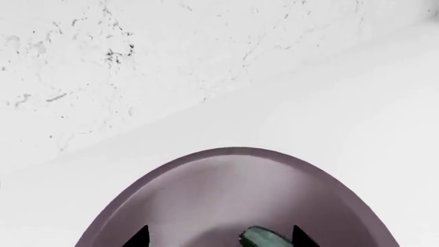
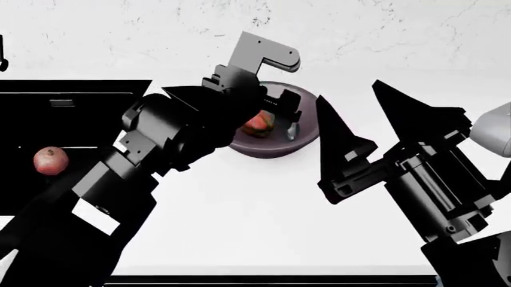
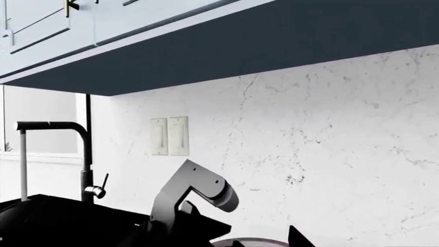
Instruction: Pick the bell peppers and zucchinis from the sink and place them in one bowl. Place the pomegranate in the other bowl. Then turn off the sink faucet.
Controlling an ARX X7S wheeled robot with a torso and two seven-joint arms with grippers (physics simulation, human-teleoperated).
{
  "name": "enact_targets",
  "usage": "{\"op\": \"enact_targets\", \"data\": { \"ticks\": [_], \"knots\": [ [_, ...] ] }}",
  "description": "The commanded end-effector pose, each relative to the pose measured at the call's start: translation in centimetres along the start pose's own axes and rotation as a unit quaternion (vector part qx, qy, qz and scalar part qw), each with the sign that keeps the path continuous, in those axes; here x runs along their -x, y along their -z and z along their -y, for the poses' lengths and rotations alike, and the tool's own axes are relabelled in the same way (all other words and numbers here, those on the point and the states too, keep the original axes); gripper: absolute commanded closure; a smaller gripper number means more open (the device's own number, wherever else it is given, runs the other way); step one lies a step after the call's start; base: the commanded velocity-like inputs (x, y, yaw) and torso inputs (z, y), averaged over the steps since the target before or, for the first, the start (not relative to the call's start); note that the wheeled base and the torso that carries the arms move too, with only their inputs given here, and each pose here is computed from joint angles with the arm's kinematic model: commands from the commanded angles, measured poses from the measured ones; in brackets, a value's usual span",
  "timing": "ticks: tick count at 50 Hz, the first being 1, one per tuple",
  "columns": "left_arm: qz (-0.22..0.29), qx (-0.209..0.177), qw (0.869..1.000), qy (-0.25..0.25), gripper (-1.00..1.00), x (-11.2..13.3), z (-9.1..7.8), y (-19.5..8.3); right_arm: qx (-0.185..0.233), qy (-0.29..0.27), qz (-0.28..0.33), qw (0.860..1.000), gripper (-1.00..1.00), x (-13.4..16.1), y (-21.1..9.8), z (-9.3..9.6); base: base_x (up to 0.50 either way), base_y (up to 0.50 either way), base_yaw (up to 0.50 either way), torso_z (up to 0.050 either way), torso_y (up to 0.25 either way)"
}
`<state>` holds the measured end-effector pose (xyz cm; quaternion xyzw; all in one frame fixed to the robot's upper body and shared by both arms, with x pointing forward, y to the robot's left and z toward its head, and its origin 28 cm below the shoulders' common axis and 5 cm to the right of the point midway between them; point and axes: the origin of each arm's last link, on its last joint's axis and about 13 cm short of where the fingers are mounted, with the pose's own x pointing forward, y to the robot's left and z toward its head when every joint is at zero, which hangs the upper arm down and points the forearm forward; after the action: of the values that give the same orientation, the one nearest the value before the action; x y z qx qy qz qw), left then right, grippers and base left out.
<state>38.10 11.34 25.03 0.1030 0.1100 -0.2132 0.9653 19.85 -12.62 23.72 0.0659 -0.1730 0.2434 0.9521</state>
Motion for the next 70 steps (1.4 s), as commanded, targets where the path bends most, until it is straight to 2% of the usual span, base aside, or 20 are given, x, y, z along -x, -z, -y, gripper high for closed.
{"op": "enact_targets", "data": {
  "ticks": [1, 11, 22, 28, 36, 42, 48, 56, 58, 60, 65, 70],
  "knots": [
    [0.003, -0.001, 1.0, -0.001, -1.0, -0.1, 0.1, 0.1, 0.0, -0.002, -0.001, 1.0, -1.0, 0.0, 0.0, 0.0, 0.0, 0.0, 0.0, 0.0, 0.0],
    [0.014, 0.003, 1.0, -0.002, -1.0, 0.3, 0.0, -0.3, -0.001, -0.002, -0.001, 1.0, -1.0, 0.0, 0.1, 0.0, 0.0, 0.0, 0.0, 0.0, 0.0],
    [0.081, 0.049, 0.995, -0.021, -1.0, 2.3, -1.6, -2.2, 0.013, 0.035, 0.021, 0.999, -1.0, -0.1, 0.4, 0.5, 0.0, 0.0, 0.0, 0.0, 0.0],
    [0.123, 0.07, 0.989, -0.042, -1.0, 4.3, -2.2, -2.2, 0.004, 0.069, 0.041, 0.997, -1.0, 0.0, 0.9, 1.3, 0.0, 0.0, 0.0, 0.0, 0.0],
    [0.196, 0.139, 0.967, -0.086, -1.0, 8.3, -3.4, -1.0, 0.01, 0.089, 0.041, 0.995, -1.0, -0.1, 1.5, 1.6, 0.0, 0.0, 0.0, 0.0, 0.0],
    [0.268, 0.186, 0.938, -0.12, -1.0, 11.9, -3.1, 2.7, 0.013, 0.087, 0.039, 0.995, -1.0, -0.2, 1.7, 1.5, -0.09, 0.0, 0.0, 0.0, 0.0],
    [0.304, 0.202, 0.922, -0.126, -1.0, 14.5, -2.3, 6.0, 0.01, 0.093, 0.031, 0.995, -1.0, -0.7, 1.8, 1.5, -0.5, 0.0, 0.0, 0.0, 0.0],
    [0.326, 0.207, 0.91, -0.151, -1.0, 14.6, -2.7, 7.9, 0.034, 0.101, 0.023, 0.994, -1.0, -1.2, 2.1, 1.4, -0.5, 0.05, 0.0, 0.0, 0.0],
    [0.318, 0.234, 0.902, -0.172, -1.0, 14.0, -4.0, 8.6, 0.06, 0.113, 0.019, 0.992, -1.0, -1.8, 2.6, 1.3, 0.0, 0.5, 0.0, 0.0, 0.0],
    [0.315, 0.247, 0.898, -0.182, -1.0, 13.8, -4.6, 8.8, 0.072, 0.119, 0.017, 0.99, -1.0, -2.0, 2.7, 1.2, 0.0, 0.5, 0.0, 0.0, 0.0],
    [0.317, 0.249, 0.892, -0.203, -1.0, 13.7, -5.0, 8.7, 0.082, 0.12, 0.019, 0.989, -1.0, -2.1, 2.7, 1.0, 0.0, 0.5, 0.0, 0.0, 0.0],
    [0.311, 0.254, 0.893, -0.204, -1.0, 13.7, -5.1, 8.7, 0.09, 0.118, 0.017, 0.989, -1.0, -2.2, 2.8, 0.9, 0.04, 0.5, 0.0, 0.0, 0.0]
  ]
}}
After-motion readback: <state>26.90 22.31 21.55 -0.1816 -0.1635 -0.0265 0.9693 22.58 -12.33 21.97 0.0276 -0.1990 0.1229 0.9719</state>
